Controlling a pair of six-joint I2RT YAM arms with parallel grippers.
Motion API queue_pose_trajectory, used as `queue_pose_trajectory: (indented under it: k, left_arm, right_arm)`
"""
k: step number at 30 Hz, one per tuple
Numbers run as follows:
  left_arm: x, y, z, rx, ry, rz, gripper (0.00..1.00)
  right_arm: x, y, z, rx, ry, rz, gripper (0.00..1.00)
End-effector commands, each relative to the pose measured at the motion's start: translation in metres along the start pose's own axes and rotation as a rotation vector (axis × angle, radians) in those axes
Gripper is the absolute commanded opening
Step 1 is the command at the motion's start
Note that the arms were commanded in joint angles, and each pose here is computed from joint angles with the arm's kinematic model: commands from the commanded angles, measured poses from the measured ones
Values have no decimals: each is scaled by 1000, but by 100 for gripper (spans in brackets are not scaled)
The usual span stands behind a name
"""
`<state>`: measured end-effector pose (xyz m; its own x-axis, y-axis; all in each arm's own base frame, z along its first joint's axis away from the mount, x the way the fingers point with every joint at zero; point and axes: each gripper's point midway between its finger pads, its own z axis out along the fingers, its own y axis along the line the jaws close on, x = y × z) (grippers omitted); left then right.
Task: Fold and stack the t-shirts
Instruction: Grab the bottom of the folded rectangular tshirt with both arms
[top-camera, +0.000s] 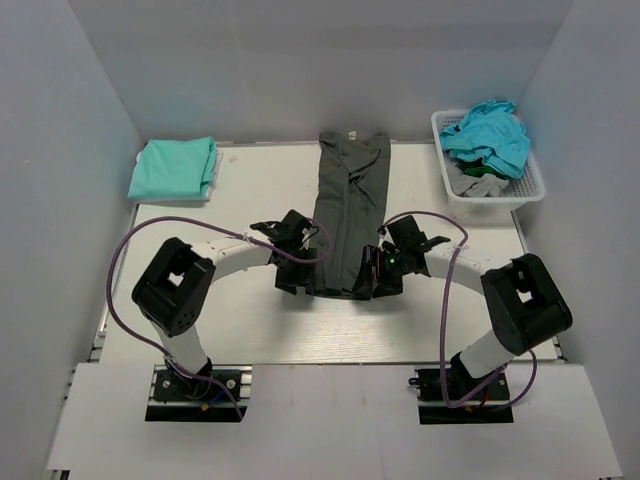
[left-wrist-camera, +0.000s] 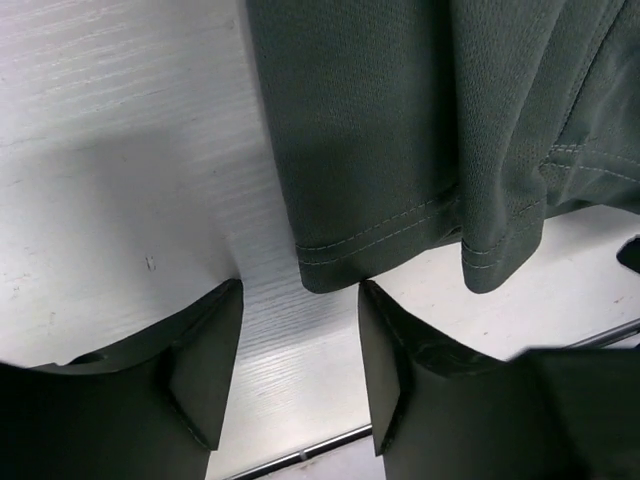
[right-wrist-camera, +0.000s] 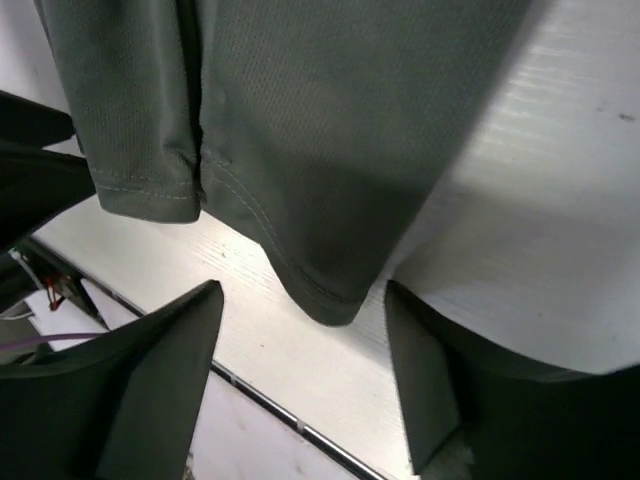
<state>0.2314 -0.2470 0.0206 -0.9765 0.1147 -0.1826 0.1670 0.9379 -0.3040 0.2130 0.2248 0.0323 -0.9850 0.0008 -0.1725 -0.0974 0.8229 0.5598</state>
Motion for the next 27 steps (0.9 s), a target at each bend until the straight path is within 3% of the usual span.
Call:
queue_pose_trajectory:
  k: [1, 2, 3, 4, 10, 11, 12, 19, 24, 27]
  left_arm:
    - [5, 0, 10, 2, 20, 29, 59]
    - [5, -5, 10, 19, 18, 49, 54]
    - [6, -7, 10, 30, 25, 49, 50]
    - [2, -11, 10, 51, 7, 63, 47]
    - [0, -16, 11, 76, 9, 75, 12]
    - [0, -16, 11, 76, 9, 75, 0]
    - [0, -16, 11, 76, 9, 75, 0]
    - [16, -21, -25, 85, 9, 83, 0]
    - [53, -23, -41, 130, 127, 65, 0]
    - [66, -23, -58, 126, 157, 58, 0]
  right_arm:
    - [-7, -2, 6, 24, 7, -9, 67]
    - [-5, -5, 7, 32, 17, -6, 63]
    - [-4, -6, 8, 32, 20, -3, 47]
    - [-4, -6, 11, 30, 19, -3, 38]
    - [-10, -4, 14, 23, 33, -39, 14]
    - [-10, -3, 14, 19, 34, -44, 10]
    - [-10, 0, 13, 6, 35, -52, 1]
    - [21, 6, -13, -4, 88, -70, 0]
    - [55, 26, -29, -93, 178, -45, 0]
    - [73, 26, -41, -60, 232, -51, 0]
